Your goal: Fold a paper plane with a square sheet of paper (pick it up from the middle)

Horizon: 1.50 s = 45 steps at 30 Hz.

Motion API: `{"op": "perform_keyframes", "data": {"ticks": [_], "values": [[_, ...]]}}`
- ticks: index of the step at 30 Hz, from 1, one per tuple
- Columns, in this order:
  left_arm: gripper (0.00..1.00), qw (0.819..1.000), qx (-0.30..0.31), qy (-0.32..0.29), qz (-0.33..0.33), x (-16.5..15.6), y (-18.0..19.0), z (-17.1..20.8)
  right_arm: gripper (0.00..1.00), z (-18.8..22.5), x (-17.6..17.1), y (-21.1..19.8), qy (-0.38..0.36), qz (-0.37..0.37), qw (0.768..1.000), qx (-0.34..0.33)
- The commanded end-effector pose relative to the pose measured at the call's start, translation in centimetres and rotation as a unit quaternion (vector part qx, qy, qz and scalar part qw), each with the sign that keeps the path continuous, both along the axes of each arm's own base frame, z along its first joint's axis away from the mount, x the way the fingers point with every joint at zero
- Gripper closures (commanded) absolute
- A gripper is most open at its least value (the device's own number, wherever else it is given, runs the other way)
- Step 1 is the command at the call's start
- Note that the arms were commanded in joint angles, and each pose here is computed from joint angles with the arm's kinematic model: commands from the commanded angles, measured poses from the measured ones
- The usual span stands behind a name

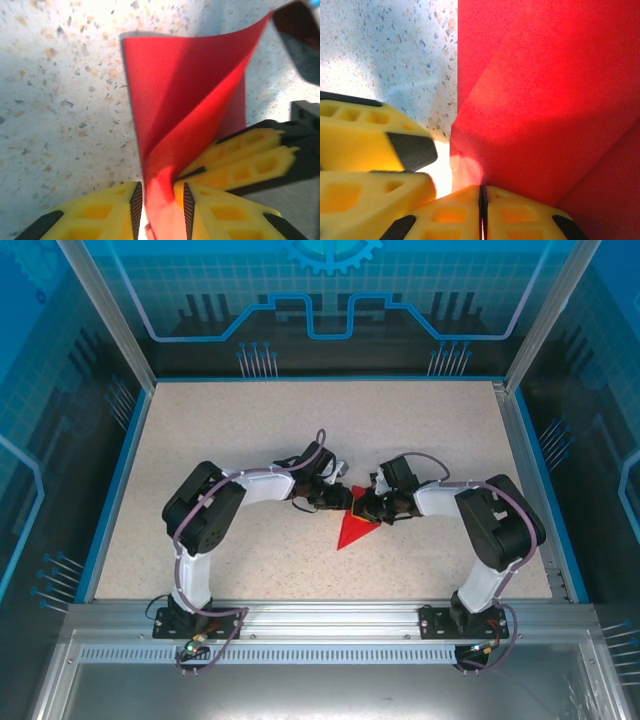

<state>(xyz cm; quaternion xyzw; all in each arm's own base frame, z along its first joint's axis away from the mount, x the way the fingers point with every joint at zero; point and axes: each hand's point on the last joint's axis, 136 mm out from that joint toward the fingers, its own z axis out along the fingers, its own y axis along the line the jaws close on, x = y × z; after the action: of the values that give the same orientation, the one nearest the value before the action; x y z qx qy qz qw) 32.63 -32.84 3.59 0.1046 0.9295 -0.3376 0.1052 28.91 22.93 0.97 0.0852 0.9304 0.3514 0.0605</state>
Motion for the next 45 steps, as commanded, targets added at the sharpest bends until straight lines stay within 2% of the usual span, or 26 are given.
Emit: {"op": "perform_keyframes", "data": {"ticks": [1,11,23,28,36,45], "values": [[0.69,1.0,-0.006,-0.025,-0.003,-0.8,0.3,2.7,0.89,-3.1,-2.4,-1.2,0.049,0.0,0.998,-0.031],[0.92,0.999,-0.022,-0.021,-0.035,-6.1,-0.1,1.8,0.9,-2.5,-2.4,-0.6,0.047,0.006,0.999,-0.01],[0.96,0.998,-0.007,-0.012,-0.068,-7.5,-0.3,-2.1,0.9,-1.4,-2.0,-0.3,0.039,0.005,0.999,-0.004],[0.97,0.994,0.047,-0.027,-0.096,-8.7,0.5,-3.9,0.89,-1.2,-1.5,-0.3,0.035,0.002,0.999,-0.007],[0.97,0.98,0.158,-0.043,-0.11,-10.1,3.9,-7.7,0.89,-0.8,-0.2,-1.3,0.025,-0.019,0.999,-0.024],[0.98,0.973,0.199,-0.032,-0.111,-11.8,6.7,-9.8,0.9,-1.0,2.1,-3.0,0.021,-0.044,0.998,-0.039]]}}
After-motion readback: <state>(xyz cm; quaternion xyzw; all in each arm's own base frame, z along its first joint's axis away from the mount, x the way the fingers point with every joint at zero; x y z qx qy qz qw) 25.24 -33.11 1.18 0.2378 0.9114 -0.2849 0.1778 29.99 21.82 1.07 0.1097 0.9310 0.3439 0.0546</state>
